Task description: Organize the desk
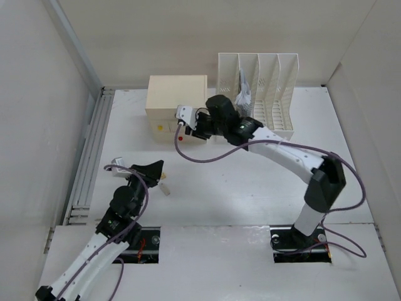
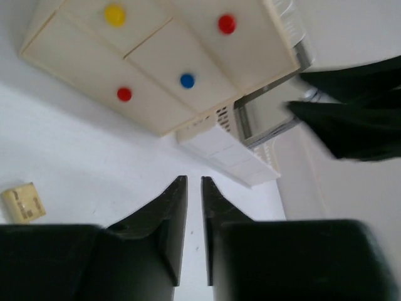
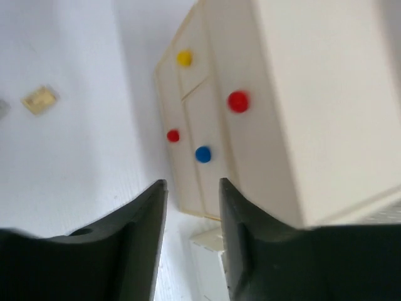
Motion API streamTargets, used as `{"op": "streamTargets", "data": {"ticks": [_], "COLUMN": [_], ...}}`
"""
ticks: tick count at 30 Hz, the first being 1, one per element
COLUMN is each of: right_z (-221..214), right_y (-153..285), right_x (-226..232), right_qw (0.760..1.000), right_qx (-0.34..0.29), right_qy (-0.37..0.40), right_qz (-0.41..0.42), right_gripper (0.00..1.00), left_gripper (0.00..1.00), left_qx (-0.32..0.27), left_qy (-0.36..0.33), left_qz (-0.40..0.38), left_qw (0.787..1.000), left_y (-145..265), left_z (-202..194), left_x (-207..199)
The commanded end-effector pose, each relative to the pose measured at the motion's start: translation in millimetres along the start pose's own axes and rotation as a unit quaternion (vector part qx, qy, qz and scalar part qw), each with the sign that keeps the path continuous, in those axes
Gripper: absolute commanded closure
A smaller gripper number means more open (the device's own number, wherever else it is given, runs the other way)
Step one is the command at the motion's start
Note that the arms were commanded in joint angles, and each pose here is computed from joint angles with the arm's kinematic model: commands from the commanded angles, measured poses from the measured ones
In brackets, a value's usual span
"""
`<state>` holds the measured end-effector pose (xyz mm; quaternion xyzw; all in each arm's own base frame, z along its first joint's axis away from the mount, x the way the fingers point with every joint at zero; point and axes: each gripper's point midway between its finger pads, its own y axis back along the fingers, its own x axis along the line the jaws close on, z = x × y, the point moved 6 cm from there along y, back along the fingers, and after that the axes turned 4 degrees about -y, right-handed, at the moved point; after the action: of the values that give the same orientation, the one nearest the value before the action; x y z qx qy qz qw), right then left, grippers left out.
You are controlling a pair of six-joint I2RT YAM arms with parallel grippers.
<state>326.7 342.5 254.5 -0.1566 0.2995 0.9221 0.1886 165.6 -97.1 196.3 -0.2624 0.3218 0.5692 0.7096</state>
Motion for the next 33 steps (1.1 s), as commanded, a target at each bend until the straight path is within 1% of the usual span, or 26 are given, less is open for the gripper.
{"op": "streamTargets", "data": {"ticks": [1,2,3,4,5,6,7,8,10,11,12,14,15,17,18,20,21,22,24,26,29,31,33], "right_z": [52,47,56,61,58,64,65,66,62,67,65,62,59,58,57,55,56,54,52,52,46,46,46], "right_y": [52,58,70,75,83,91,95,103,109,117,122,133,137,142,143,146,146,147,149,150,150,151,151], "right_x": [-13,-18,-25,-22,-34,-39,-41,-45,-45,-43,-46,-49,-51,-53,-50,-55,-54,-55,-57,-57,-59,-62,-62], "right_qw": [0.995,0.996,0.995,0.992,0.991,0.988,0.985,0.983,0.981,0.979,0.978,0.977,0.976,0.976,0.975,0.974,0.974,0.973,0.973,0.971,0.972,0.971,0.971], "right_qx": [-0.090,-0.082,-0.099,-0.121,-0.125,-0.138,-0.145,-0.158,-0.162,-0.177,-0.181,-0.195,-0.197,-0.203,-0.205,-0.207,-0.210,-0.211,-0.211,-0.214,-0.209,-0.212,-0.212], "right_qy": [0.030,0.013,0.004,-0.011,-0.034,-0.049,-0.075,-0.081,-0.089,-0.082,-0.081,-0.074,-0.079,-0.076,-0.075,-0.080,-0.078,-0.079,-0.085,-0.090,-0.099,-0.097,-0.097], "right_qz": [-0.008,-0.013,-0.004,0.032,0.031,0.038,0.046,0.054,0.062,0.066,0.061,0.049,0.043,0.036,0.043,0.037,0.043,0.043,0.044,0.050,0.049,0.046,0.046], "right_gripper": [0.55,0.40,0.38,0.38,0.66,0.86,1.00,1.00,1.00,1.00,1.00,1.00,1.00,1.00,1.00,1.00,1.00,1.00,1.00,1.00,1.00,1.00,1.00], "left_gripper": [0.88,0.76,0.74,0.74,0.74,0.68,0.63,0.56,0.44,0.43,0.42,0.42,0.42,0.42,0.43,0.43,0.45,0.47,0.49,0.50,0.55,0.57,0.57], "left_qx": [-0.032,-0.027,-0.021,-0.029,0.004,0.017,0.024,0.054,0.066,0.060,0.070,0.065,0.070,0.075,0.063,0.070,0.067,0.069,0.070,0.082,0.098,0.099,0.111], "left_qy": [0.101,0.100,0.104,0.112,0.097,0.093,0.091,0.093,0.106,0.116,0.124,0.125,0.123,0.117,0.110,0.101,0.101,0.100,0.099,0.098,0.098,0.098,0.097], "left_qz": [-0.062,-0.064,-0.065,-0.094,-0.066,-0.062,-0.063,-0.059,-0.065,-0.090,-0.062,-0.062,-0.044,-0.038,-0.037,-0.027,-0.023,-0.008,-0.007,0.008,0.021,0.023,0.032], "left_qw": [0.992,0.993,0.992,0.989,0.993,0.994,0.994,0.993,0.990,0.987,0.988,0.988,0.989,0.990,0.991,0.992,0.992,0.993,0.993,0.992,0.990,0.990,0.989], "left_y": [-13,-17,-22,-25,-37,-44,-52,-65,-76,-82,-92,-104,-111,-120,-129,-138,-147,-153,-162,-169,-172,-174,-175], "left_z": [3,-2,-6,-1,-18,-23,-23,-35,-39,-35,-42,-41,-45,-47,-42,-48,-45,-48,-50,-58,-66,-68,-72], "left_x": [-20,-19,-19,-30,-19,-18,-22,-16,-13,-20,-6,-7,1,4,2,7,7,16,16,27,37,38,41]}}
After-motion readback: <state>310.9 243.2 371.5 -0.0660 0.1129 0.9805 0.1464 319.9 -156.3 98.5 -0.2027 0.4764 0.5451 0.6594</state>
